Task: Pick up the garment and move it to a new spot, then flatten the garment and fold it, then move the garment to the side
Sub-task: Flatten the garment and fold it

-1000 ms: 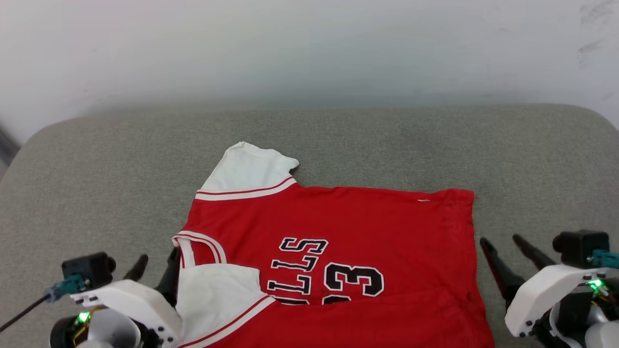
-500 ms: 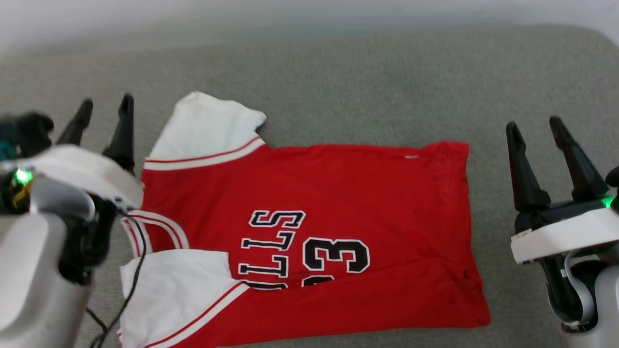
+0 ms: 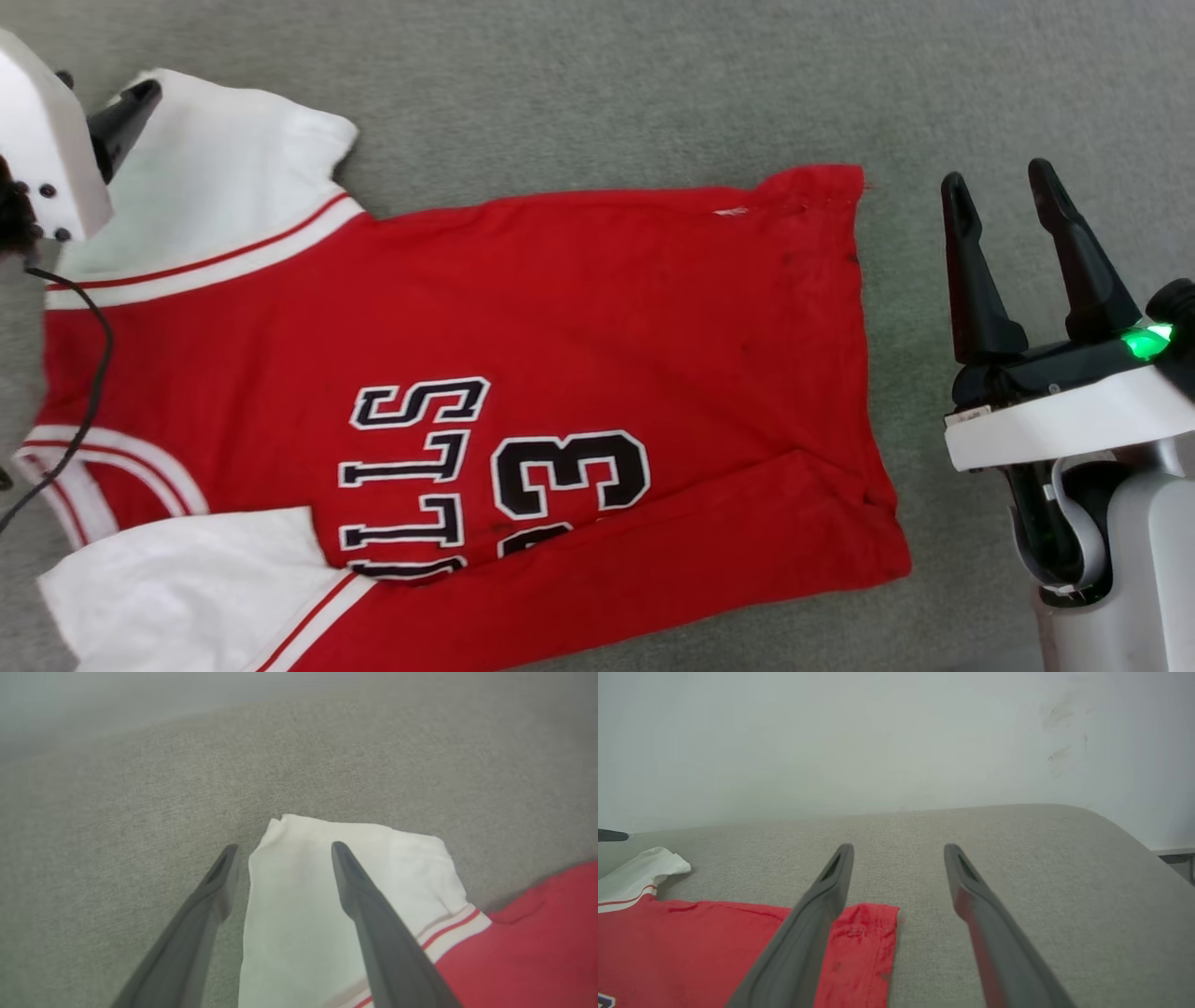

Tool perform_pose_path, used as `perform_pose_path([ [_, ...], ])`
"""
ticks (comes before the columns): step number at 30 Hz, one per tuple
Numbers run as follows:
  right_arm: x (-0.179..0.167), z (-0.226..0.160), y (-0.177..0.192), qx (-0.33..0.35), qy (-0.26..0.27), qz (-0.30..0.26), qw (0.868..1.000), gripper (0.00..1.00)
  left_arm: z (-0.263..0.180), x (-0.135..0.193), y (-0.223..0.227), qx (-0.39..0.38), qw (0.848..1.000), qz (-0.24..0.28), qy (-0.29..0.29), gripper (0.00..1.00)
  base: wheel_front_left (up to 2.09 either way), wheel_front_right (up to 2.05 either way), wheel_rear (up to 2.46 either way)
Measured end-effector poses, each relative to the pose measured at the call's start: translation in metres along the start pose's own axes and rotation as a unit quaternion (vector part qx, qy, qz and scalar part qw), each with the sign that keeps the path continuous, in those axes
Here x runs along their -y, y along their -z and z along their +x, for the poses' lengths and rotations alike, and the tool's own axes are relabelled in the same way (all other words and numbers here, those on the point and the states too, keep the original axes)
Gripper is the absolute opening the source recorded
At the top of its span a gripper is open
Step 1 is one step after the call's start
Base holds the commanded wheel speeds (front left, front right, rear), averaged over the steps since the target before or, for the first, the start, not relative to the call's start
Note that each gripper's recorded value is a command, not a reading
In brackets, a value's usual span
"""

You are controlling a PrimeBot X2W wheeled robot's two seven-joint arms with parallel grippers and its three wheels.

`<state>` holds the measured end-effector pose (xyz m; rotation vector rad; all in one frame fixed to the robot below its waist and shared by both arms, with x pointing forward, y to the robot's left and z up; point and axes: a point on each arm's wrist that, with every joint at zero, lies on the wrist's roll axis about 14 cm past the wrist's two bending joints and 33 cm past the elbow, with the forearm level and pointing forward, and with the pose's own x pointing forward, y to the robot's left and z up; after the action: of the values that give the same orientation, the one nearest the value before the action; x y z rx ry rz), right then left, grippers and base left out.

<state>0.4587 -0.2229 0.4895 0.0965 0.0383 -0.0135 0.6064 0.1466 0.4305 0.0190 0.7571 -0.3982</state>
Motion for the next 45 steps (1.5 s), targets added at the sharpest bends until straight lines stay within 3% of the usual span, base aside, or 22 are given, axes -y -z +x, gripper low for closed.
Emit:
perform_pose_path([
  [9, 0.021, -0.003, 0.032, -0.039, 0.034, 0.004, 0.999, 1.0, 0.048, 0.001, 0.042, -0.152, 0.988, -0.015, 0.016, 1.0, 0.0, 0.0, 0.0],
  [11, 0.026, -0.006, 0.038, -0.048, 0.041, 0.005, 0.998, 1.0, 0.053, 0.004, 0.049, -0.172, 0.984, -0.029, 0.023, 0.29, 0.0, 0.0, 0.0],
  [12, 0.027, -0.006, 0.039, -0.05, 0.043, 0.006, 0.998, 1.0, 0.055, 0.005, 0.051, -0.176, 0.984, -0.032, 0.023, 0.0, 0.0, 0.0, 0.0],
  [21, 0.026, 0.0, 0.034, -0.063, 0.033, 0.026, 0.997, 1.0, 0.05, 0.01, 0.045, -0.134, 0.989, -0.052, 0.023, 0.0, 0.0, 0.0, 0.0],
  [26, 0.031, 0.006, 0.053, -0.149, 0.018, 0.045, 0.988, 1.0, 0.033, 0.018, 0.028, -0.085, 0.995, -0.052, 0.032, 0.0, 0.0, 0.0, 0.0],
  [32, 0.014, 0.025, 0.086, -0.296, -0.033, 0.046, 0.954, 1.0, -0.004, 0.02, -0.003, -0.012, 0.999, -0.024, 0.034, 0.0, 0.0, 0.0, 0.0],
  [39, -0.016, 0.043, 0.115, -0.402, -0.082, 0.032, 0.911, 1.0, -0.024, 0.015, -0.003, 0.007, 1.0, -0.017, 0.025, 0.0, 0.0, 0.0, 0.0],
  [45, -0.018, 0.049, 0.134, -0.474, -0.081, 0.022, 0.877, 1.0, -0.026, 0.008, 0.001, 0.021, 0.999, -0.015, 0.019, 0.0, 0.0, 0.0, 0.0],
])
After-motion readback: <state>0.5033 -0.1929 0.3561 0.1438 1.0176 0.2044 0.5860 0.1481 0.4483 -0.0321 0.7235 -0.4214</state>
